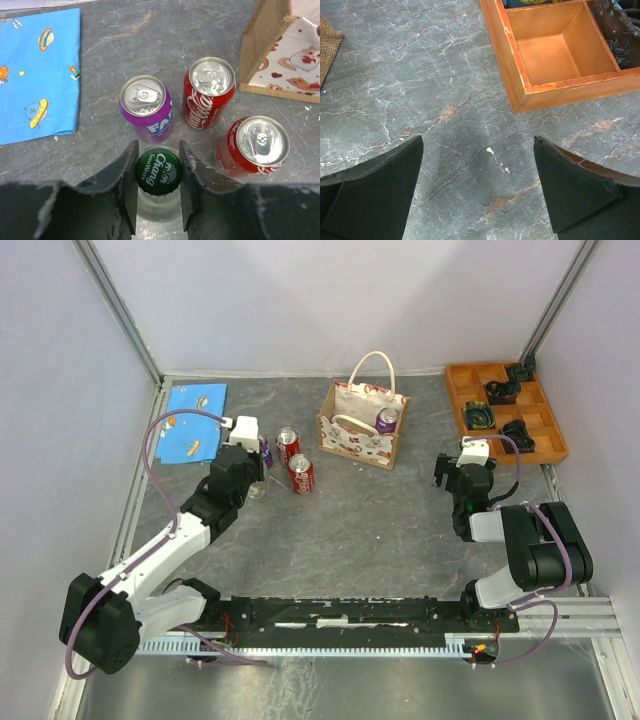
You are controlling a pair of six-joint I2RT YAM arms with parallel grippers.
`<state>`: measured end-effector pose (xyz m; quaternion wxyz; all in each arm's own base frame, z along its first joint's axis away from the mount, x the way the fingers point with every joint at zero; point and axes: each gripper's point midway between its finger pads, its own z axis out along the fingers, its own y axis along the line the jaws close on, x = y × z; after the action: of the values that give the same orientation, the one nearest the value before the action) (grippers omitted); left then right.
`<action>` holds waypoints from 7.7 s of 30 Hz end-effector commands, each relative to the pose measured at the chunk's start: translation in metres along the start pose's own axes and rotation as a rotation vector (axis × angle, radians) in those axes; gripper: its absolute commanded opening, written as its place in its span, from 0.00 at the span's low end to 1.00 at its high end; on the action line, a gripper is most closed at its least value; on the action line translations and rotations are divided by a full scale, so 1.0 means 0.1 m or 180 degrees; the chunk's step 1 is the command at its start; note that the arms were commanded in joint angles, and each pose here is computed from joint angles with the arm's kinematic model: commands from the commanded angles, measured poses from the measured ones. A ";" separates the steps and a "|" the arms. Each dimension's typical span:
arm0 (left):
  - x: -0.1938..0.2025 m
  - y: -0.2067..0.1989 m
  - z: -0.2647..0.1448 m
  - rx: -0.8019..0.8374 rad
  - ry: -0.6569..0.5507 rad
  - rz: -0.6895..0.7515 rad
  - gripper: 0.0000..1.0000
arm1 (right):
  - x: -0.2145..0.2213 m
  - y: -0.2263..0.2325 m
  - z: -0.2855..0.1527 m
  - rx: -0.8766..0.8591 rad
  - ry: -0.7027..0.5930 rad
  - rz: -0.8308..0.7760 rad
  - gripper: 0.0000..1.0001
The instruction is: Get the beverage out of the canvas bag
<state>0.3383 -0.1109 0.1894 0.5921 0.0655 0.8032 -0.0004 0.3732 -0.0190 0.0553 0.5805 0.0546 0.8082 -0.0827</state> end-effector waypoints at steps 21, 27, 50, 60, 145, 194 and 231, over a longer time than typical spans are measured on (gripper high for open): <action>-0.38 -0.20 0.29 0.0315 -0.0478 -0.0562 0.13 | -0.19 0.02 0.06 -0.0022 -0.0165 0.0000 0.99; -0.31 -0.15 0.29 0.0219 -0.0408 -0.0539 0.45 | -0.19 0.02 0.06 -0.0023 -0.0162 -0.0002 0.99; -1.95 -0.75 0.53 0.1055 -0.1026 -0.0363 0.68 | -0.19 0.03 0.06 -0.0025 -0.0165 -0.0002 0.99; -1.94 -1.98 1.11 0.2072 -0.0585 0.0092 0.68 | -0.19 0.03 0.06 -0.0025 -0.0163 -0.0002 0.99; -1.74 -2.92 1.54 0.2281 -0.0445 0.0588 0.03 | -0.19 0.02 0.06 -0.0023 -0.0163 0.0003 0.99; -0.50 -1.00 -0.78 0.1173 -0.0468 -0.0280 0.03 | -0.19 0.03 0.05 -0.0024 -0.0161 0.0001 0.99; 0.71 -1.18 -0.41 0.1055 0.0188 -0.0421 0.15 | -0.19 0.03 0.06 -0.0023 -0.0161 0.0002 0.99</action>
<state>0.2488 -0.1995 0.0838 0.4902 0.1659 0.8477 -0.1163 0.3730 -0.0190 0.0550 0.5800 0.0547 0.8086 -0.0826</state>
